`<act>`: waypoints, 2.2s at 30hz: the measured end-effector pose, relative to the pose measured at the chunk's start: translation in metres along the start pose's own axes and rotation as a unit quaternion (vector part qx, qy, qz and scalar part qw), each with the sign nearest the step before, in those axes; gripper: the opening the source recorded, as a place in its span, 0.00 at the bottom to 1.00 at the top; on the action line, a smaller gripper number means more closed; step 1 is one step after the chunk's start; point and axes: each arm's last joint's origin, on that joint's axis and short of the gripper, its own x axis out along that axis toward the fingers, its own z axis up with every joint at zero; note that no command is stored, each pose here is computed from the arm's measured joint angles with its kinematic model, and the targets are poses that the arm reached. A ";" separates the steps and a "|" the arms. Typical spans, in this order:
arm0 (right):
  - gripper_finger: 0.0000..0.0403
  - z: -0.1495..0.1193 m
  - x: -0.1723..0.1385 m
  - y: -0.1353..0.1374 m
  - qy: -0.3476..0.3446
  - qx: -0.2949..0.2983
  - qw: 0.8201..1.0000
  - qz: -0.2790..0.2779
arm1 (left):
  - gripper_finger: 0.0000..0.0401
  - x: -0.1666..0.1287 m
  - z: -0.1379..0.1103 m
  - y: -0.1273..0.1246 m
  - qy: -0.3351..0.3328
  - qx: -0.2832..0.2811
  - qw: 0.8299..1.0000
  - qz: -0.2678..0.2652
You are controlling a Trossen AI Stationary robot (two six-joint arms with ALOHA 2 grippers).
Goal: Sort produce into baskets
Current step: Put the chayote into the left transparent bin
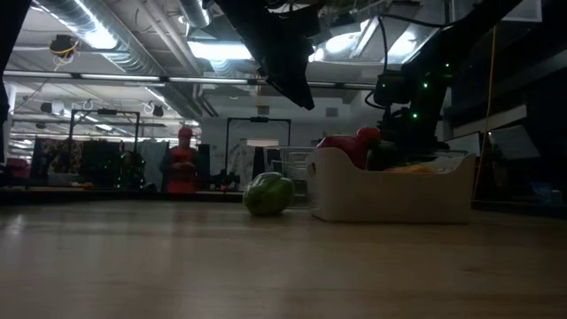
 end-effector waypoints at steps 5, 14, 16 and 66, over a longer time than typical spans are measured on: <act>0.53 0.000 -0.003 0.000 0.015 -0.001 1.000 -0.002 | 0.56 0.000 0.000 0.000 0.000 0.000 1.000 0.000; 0.54 0.019 -0.066 0.006 -0.042 -0.042 0.998 0.019 | 0.56 0.000 0.000 0.000 0.000 0.000 1.000 0.000; 0.54 0.018 -0.087 0.009 -0.079 -0.066 0.994 0.028 | 0.56 0.000 0.000 0.000 0.000 -0.001 1.000 0.000; 0.54 -0.178 -0.096 0.012 -0.389 -0.175 0.861 0.278 | 0.56 -0.001 -0.009 -0.002 0.046 -0.173 0.984 0.003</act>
